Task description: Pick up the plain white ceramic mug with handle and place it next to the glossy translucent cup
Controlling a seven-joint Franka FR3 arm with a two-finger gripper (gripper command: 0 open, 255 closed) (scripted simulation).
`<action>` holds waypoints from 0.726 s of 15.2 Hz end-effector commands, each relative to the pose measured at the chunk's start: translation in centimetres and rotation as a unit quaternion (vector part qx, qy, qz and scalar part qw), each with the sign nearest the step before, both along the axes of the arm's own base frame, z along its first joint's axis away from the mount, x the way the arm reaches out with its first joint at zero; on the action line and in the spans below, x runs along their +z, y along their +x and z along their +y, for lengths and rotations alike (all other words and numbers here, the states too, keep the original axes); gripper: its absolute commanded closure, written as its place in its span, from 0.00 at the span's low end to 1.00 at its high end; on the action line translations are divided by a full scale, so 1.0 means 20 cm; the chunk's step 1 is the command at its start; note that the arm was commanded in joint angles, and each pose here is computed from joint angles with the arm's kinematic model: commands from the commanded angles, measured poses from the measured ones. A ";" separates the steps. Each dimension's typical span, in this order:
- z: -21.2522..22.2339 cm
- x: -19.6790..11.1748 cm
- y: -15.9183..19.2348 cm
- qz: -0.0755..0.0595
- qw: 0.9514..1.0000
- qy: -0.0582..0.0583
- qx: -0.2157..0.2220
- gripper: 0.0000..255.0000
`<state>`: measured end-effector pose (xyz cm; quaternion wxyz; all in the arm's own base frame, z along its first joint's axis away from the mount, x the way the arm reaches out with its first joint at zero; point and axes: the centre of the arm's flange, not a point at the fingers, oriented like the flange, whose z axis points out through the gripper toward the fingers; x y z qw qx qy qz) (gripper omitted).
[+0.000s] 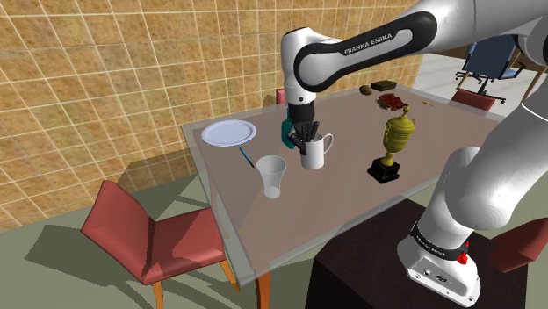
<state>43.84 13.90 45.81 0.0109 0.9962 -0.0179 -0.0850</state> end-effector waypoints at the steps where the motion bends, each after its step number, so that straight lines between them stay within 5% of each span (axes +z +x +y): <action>1: 0.00 -0.05 0.00 0.000 1.000 0.000 0.000 1.00; 11: 0.00 -0.32 0.00 0.000 1.000 0.000 0.000 1.00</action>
